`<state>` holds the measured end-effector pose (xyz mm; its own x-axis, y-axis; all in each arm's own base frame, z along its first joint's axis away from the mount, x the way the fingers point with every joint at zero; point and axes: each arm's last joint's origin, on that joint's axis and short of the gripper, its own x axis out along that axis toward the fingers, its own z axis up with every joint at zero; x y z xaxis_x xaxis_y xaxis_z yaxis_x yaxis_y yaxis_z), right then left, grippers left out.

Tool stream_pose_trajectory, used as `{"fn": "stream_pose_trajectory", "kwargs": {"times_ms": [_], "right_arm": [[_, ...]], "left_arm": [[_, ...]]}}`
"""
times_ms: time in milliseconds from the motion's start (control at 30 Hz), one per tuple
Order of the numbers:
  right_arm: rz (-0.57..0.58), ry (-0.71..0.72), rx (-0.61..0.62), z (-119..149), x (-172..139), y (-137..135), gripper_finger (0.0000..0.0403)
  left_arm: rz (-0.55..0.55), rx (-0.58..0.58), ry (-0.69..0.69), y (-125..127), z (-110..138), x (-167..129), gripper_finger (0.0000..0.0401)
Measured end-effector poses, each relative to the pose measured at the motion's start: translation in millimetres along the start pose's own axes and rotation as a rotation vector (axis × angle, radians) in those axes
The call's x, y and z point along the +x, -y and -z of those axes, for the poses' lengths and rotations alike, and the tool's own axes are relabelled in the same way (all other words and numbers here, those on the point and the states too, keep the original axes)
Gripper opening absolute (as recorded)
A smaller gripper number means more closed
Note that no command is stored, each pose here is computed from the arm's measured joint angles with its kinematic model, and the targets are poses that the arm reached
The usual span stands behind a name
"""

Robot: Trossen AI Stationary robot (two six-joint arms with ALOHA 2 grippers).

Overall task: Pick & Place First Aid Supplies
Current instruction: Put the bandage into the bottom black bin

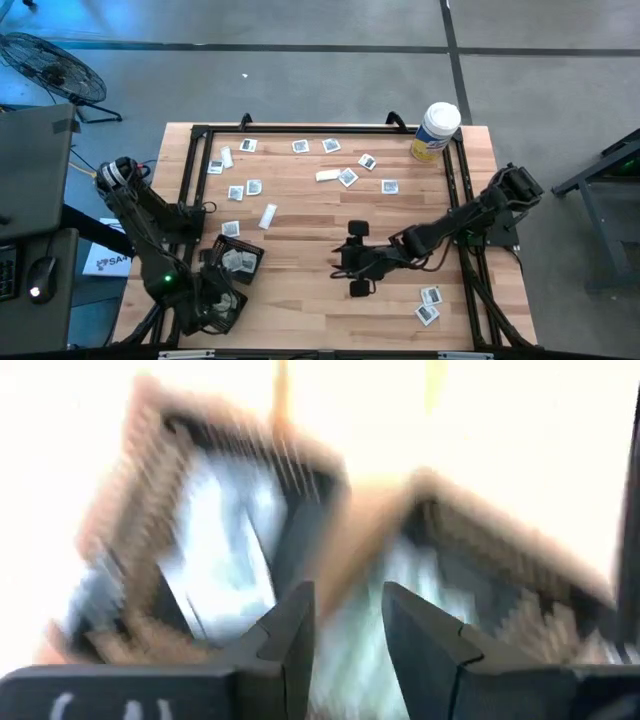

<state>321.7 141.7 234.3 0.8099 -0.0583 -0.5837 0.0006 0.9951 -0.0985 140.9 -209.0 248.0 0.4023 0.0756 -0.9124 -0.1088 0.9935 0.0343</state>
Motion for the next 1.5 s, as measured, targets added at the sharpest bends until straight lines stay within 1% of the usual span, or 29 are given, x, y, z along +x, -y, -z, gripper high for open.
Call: {"fn": "stream_pose_trajectory", "kwargs": {"times_ms": [67, 100, 133, 200, 333, 400, 467, 533, 600, 667, 767, 867, 967, 1133, 1300, 1400, 1500], "right_arm": [[0.012, -0.001, 0.007, -0.7, 1.7, 4.2, 0.0161], [0.017, -0.002, 0.011, -1.1, 2.5, 6.2, 0.0161], [0.022, -0.002, 0.015, -1.4, 3.4, 8.3, 0.0161], [0.031, -0.003, 0.026, -2.0, 4.8, 12.0, 0.0161], [0.059, 0.004, 0.030, -2.8, 5.6, 14.6, 0.0161], [0.081, 0.011, 0.026, -2.7, 4.6, 13.1, 0.0161], [0.092, 0.016, 0.026, -2.2, 3.3, 10.3, 0.0161], [0.085, 0.017, 0.033, -1.6, 2.0, 6.8, 0.0161], [0.075, 0.016, 0.030, -0.6, 0.5, 3.2, 0.0161], [0.065, 0.016, 0.023, 0.2, -1.1, -0.8, 0.0161], [0.051, 0.017, 0.012, 1.3, -3.4, -6.0, 0.0162], [0.043, 0.016, 0.005, 2.0, -4.8, -9.1, 0.0162], [0.041, 0.013, 0.001, 2.6, -5.3, -10.2, 0.0161], [0.045, 0.012, 0.002, 2.6, -4.9, -9.2, 0.0162], [0.046, 0.011, 0.001, 2.7, -4.9, -9.2, 0.0162], [0.046, 0.010, 0.001, 2.8, -4.9, -9.2, 0.0162], [0.046, 0.006, -0.001, 3.2, -4.9, -9.1, 0.0161]], "left_arm": [[-0.094, 0.007, 0.212, -1.5, -7.8, -2.8, 0.0115], [-0.150, -0.011, 0.311, -4.1, -12.5, -2.8, 0.0115], [-0.197, -0.036, 0.374, -7.9, -18.1, -1.7, 0.0115], [-0.262, -0.101, 0.415, -18.2, -32.1, 3.7, 0.0115], [-0.369, -0.213, 0.386, -46.1, -61.8, 18.8, 0.0115], [-0.407, -0.277, 0.354, -61.5, -77.4, 32.3, 0.0115], [-0.451, -0.347, 0.329, -78.5, -87.2, 48.6, 0.0115], [-0.489, -0.432, 0.332, -95.7, -97.3, 65.2, 0.0115], [-0.523, -0.505, 0.319, -111.4, -102.6, 82.7, 0.0115], [-0.536, -0.577, 0.305, -126.1, -108.0, 98.7, 0.0115], [-0.555, -0.659, 0.256, -146.1, -108.6, 119.3, 0.0115], [-0.541, -0.742, 0.205, -161.1, -108.3, 135.0, 0.0115], [-0.530, -0.799, 0.176, -170.4, -104.4, 148.9, 0.0115], [-0.562, -0.822, 0.142, -178.2, -100.2, 161.1, 0.0115], [-0.572, -0.848, 0.133, -176.9, -98.3, 167.6, 0.0115], [-0.572, -0.869, 0.104, -176.2, -95.9, 173.5, 0.0115], [-0.577, -0.865, 0.066, -175.6, -92.9, 179.7, 0.0115]]}}
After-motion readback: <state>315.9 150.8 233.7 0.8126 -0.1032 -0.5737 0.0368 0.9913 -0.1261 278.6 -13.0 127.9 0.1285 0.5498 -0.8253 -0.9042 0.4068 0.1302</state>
